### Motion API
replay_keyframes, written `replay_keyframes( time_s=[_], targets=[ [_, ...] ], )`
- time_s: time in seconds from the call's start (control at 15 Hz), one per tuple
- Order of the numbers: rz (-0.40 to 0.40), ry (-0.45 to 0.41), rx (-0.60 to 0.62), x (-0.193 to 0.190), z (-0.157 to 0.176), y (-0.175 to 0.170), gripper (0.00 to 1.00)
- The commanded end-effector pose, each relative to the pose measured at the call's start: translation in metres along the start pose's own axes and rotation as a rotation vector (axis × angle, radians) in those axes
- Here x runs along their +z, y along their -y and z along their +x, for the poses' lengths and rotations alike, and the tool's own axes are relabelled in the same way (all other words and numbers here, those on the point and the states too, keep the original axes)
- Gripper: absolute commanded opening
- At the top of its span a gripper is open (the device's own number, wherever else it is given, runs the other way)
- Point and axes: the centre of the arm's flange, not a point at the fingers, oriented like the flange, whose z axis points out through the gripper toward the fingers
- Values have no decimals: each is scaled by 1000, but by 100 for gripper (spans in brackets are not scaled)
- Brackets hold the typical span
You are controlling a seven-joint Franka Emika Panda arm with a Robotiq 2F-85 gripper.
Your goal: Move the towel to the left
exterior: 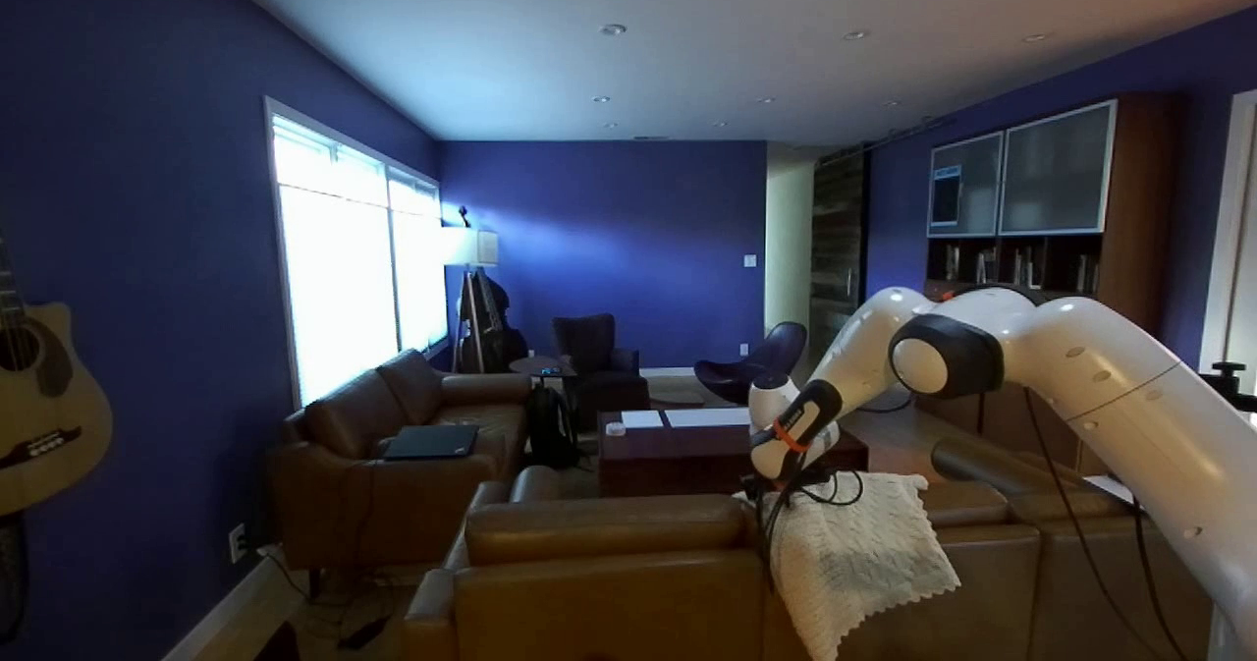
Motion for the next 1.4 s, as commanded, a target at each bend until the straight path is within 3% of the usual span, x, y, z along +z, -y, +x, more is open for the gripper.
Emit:
replay_keyframes(
  time_s=[0.0, 0.33, 0.6, 0.93, 1.2, 1.33],
  targets=[
    [-48, -3, 57, 10, 13, 11, 31],
    [-74, 18, 124, 1, 18, 16, 1],
    [-28, -17, 164, -28, 25, 25, 2],
    [158, -173, 120, -97, 24, 63, 2],
    [301, -274, 62, -142, 0, 100, 2],
    [343, -275, 32, -154, -22, 115, 2]
  ],
)
